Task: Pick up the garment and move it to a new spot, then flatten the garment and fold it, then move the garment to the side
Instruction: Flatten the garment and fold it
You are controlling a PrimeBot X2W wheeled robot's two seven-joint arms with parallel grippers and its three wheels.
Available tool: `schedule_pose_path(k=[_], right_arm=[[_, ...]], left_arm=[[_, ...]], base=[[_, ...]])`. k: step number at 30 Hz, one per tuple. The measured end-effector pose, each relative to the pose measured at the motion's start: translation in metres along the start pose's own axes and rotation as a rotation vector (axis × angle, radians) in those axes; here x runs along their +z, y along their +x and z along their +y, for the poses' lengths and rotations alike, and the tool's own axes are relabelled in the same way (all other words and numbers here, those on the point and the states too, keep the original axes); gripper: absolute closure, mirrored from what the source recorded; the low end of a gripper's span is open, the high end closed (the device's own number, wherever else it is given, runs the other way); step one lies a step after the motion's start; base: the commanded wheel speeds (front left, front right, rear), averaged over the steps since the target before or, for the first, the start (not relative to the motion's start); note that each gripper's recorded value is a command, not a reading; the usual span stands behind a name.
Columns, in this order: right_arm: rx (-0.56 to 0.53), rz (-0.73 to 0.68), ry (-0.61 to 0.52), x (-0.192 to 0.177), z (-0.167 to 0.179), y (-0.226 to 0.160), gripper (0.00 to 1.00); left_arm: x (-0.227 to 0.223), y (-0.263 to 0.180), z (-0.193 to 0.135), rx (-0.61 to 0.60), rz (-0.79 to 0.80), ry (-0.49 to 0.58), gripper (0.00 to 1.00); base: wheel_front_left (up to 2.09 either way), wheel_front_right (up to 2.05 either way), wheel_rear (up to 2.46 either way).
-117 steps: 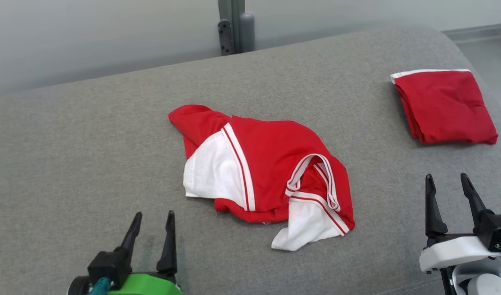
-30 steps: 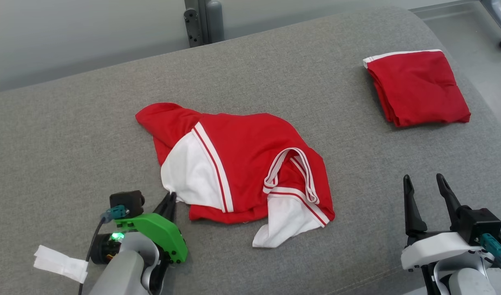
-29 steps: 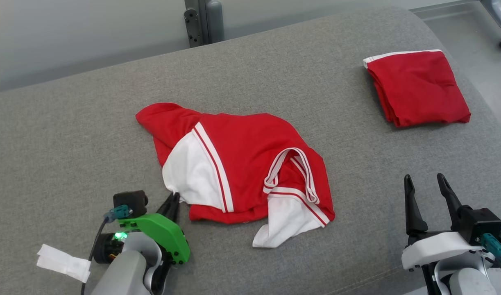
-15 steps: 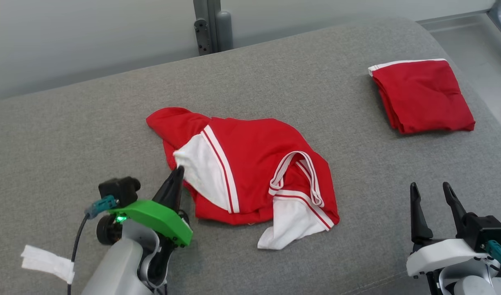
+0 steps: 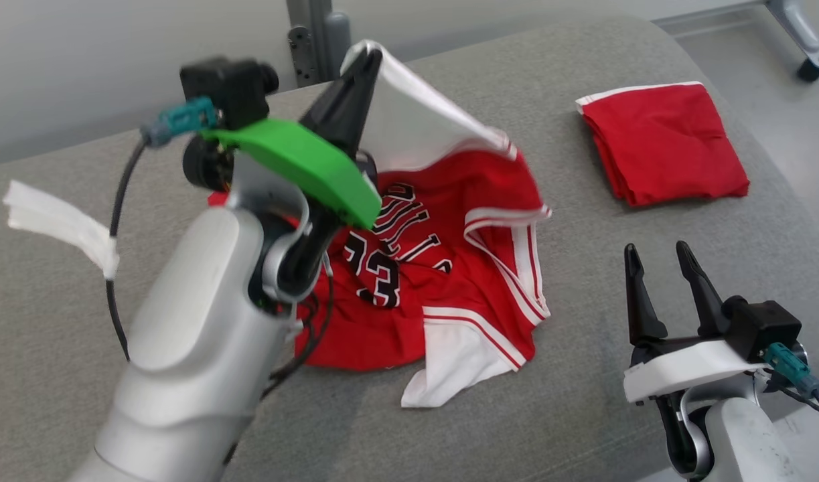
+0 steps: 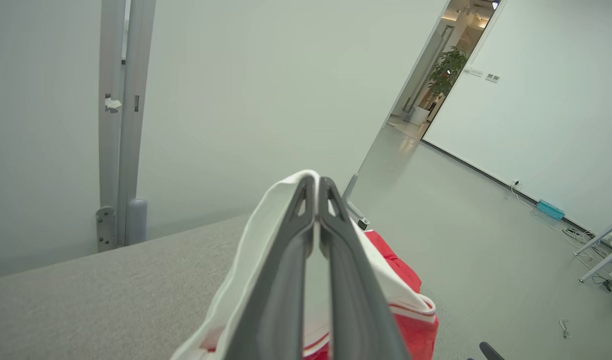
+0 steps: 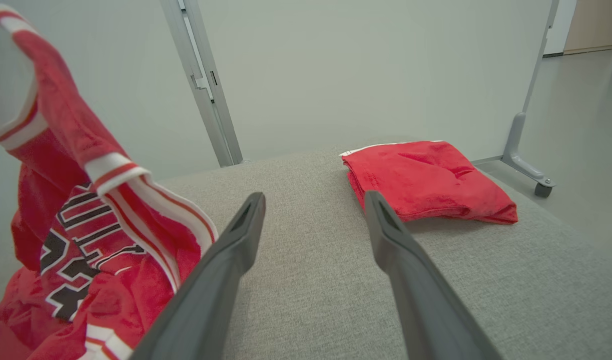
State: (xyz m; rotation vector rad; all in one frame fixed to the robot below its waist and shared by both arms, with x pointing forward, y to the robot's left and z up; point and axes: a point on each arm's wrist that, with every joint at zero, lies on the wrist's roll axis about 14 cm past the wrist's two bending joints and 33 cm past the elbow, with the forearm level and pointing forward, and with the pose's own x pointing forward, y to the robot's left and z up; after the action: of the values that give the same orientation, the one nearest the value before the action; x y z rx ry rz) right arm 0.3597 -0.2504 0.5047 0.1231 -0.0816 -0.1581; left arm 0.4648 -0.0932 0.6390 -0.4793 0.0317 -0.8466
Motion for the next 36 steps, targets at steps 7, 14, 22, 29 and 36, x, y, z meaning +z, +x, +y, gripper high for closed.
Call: schedule_pose_path(k=[7,14,22,29,36], right_arm=[[-0.114,0.043,0.082,-0.011,-0.03,-0.02,0.0],[-0.273,0.112,0.082,-0.029,-0.073,-0.04,0.0],[-0.315,0.167,0.027,-0.039,-0.085,-0.045,0.0],[-0.3,0.181,-0.036,-0.042,-0.087,-0.039,0.0],[-0.277,0.2,-0.089,-0.045,-0.084,-0.053,0.0]], left_arm=[[0.027,0.083,0.004,-0.008,-0.019,0.154,1.0],[-0.004,0.138,0.044,0.0,-0.056,0.163,0.71],[-0.107,0.134,0.068,-0.01,0.12,0.078,0.0],[-0.144,0.093,0.084,0.03,0.143,0.052,0.0],[-0.16,0.02,0.09,0.144,0.132,-0.005,0.0]], base=[[0.0,0.0,0.0],[0.0,0.0,0.0],[0.0,0.0,0.0],[0.0,0.0,0.0],[0.0,0.0,0.0]])
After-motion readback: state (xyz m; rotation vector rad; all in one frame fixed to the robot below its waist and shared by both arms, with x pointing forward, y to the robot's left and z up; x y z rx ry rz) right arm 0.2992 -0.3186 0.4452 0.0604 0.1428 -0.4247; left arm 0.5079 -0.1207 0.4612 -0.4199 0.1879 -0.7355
